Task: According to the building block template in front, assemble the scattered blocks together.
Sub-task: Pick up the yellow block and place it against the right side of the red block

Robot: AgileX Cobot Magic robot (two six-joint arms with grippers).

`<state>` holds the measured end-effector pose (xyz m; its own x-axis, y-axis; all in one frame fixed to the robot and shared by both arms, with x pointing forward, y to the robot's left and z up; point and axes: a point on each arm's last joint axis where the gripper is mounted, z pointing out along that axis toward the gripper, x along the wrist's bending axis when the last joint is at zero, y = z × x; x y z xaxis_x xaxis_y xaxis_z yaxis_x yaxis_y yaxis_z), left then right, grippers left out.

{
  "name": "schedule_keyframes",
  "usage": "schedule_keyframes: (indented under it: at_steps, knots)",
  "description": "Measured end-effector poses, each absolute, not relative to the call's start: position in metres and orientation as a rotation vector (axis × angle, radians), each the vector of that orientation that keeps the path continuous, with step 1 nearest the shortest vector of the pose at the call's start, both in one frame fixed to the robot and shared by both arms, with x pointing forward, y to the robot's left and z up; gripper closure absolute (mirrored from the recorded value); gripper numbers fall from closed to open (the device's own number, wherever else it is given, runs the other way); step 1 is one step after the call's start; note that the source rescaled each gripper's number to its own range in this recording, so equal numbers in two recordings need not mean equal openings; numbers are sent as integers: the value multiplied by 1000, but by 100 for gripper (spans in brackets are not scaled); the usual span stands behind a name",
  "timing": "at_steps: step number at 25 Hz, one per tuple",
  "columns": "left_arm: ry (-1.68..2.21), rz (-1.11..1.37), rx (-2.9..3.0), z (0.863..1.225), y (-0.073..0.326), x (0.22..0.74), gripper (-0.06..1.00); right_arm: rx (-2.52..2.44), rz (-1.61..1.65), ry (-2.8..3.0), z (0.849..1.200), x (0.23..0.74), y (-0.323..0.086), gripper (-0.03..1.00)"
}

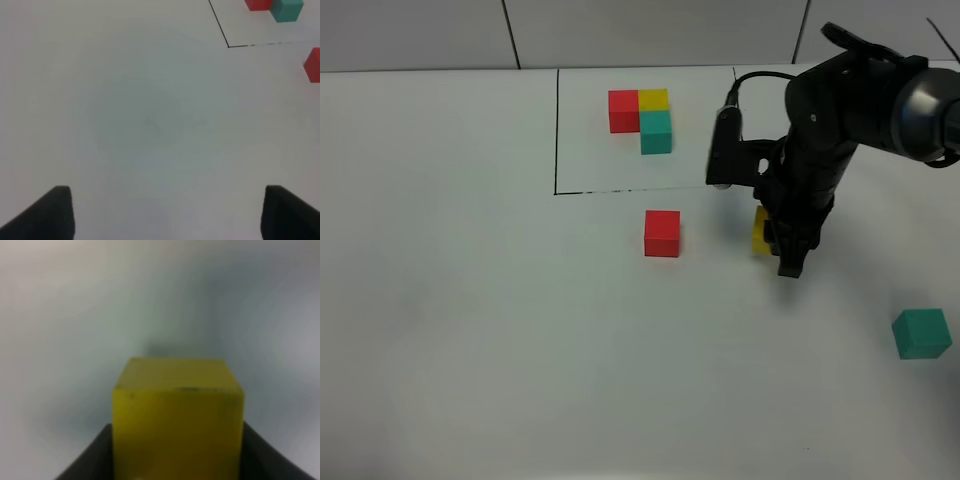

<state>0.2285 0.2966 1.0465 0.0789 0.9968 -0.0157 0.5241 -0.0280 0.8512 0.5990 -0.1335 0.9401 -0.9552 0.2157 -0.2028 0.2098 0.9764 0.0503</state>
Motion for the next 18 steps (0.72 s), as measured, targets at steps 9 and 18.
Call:
schedule_keyframes:
  at_steps: [9, 18]
  knots:
    - [1533, 839, 1644, 1046, 297, 229, -2, 197, 17, 2988, 930, 624, -117, 96]
    - [1533, 839, 1644, 1046, 297, 229, -2, 208, 103, 3050, 916, 634, -101, 96]
